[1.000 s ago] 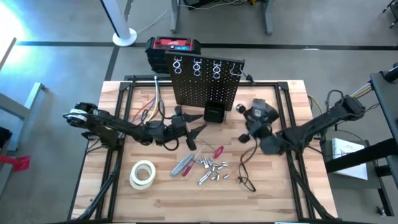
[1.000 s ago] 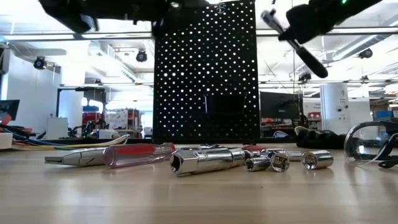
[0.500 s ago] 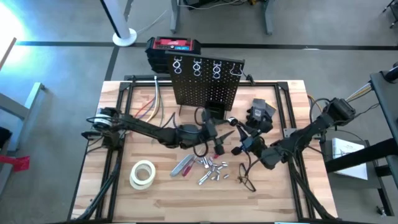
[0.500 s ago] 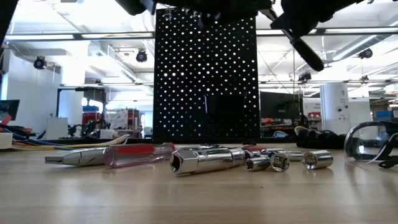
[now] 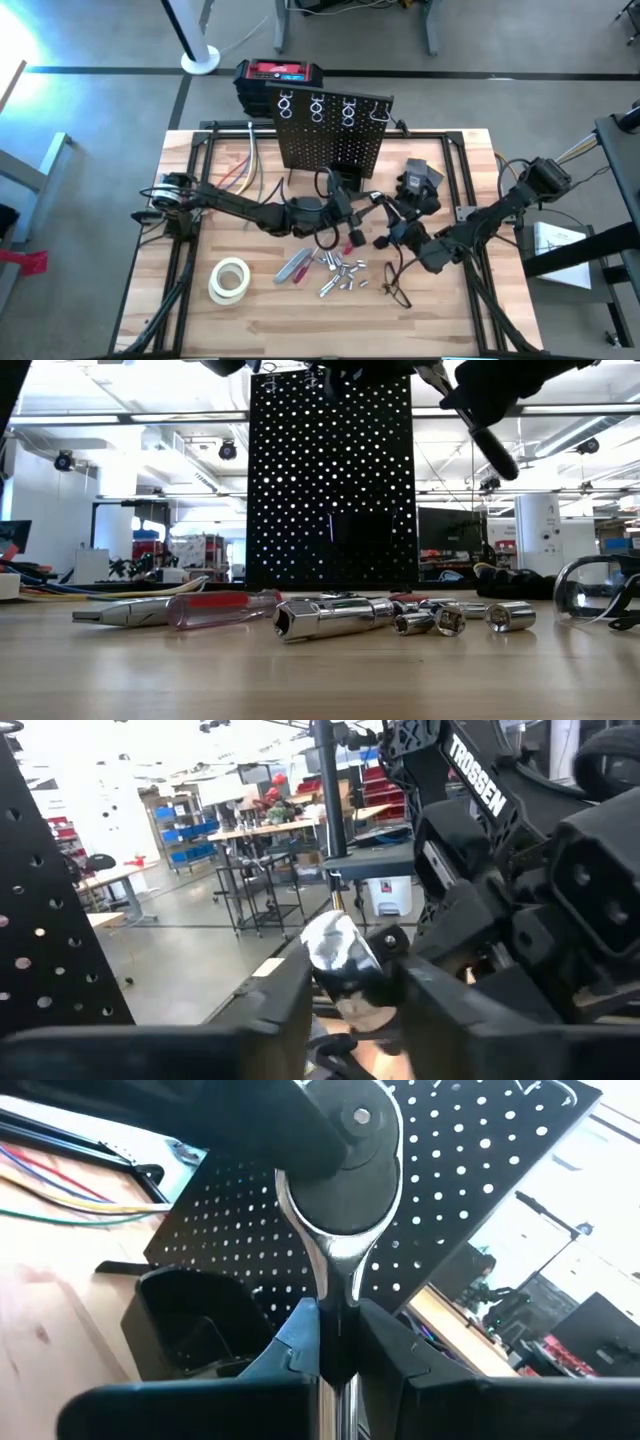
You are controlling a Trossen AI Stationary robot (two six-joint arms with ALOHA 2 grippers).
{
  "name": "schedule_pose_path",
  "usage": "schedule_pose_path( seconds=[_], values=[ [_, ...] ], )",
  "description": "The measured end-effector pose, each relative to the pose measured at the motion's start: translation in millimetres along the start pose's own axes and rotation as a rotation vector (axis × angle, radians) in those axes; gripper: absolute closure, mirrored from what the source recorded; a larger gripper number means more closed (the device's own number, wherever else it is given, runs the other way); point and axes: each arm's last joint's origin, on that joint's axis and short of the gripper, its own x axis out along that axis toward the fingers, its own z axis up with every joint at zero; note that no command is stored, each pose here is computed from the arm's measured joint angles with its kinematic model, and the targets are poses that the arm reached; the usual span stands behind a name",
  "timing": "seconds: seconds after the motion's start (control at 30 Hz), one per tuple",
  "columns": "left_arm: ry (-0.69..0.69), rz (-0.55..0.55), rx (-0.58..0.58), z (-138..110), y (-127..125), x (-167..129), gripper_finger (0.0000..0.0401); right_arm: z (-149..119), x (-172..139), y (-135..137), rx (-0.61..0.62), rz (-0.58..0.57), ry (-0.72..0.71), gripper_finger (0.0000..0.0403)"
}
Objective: Hang tools onto peg board
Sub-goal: Hang the ratchet wrench on the peg board
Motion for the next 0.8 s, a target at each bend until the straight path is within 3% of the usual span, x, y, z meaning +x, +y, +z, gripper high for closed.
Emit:
schedule_pose_path(
  seconds=[0.17,0.33,0.47,0.63,0.73,0.8],
  values=[
    [0.018,-0.034,0.033,-1.5,-1.3,-0.4,0.0339,-0.1,-3.0,0.5,-0.011,0.01,-0.008,0.0371],
    [0.086,-0.047,0.092,-4.5,-0.8,-2.6,0.034,6.3,-15.8,-7.0,0.034,0.056,-0.041,0.0296],
    [0.195,-0.074,0.129,-12.3,-0.2,-6.5,0.0341,19.2,-33.6,-31.5,0.147,0.127,-0.086,0.0246],
    [0.172,-0.16,0.099,-0.9,1.3,-11.0,0.0341,23.0,-40.2,-73.2,0.265,0.364,-0.211,0.022],
    [0.154,-0.256,0.07,3.8,0.4,-13.1,0.0341,12.9,-33.5,-102.6,0.386,0.691,-0.189,0.0227],
    [0.154,-0.299,0.057,7.1,0.6,-15.4,0.0341,5.9,-25.4,-119.7,0.475,0.821,-0.1,0.0236]
  ],
)
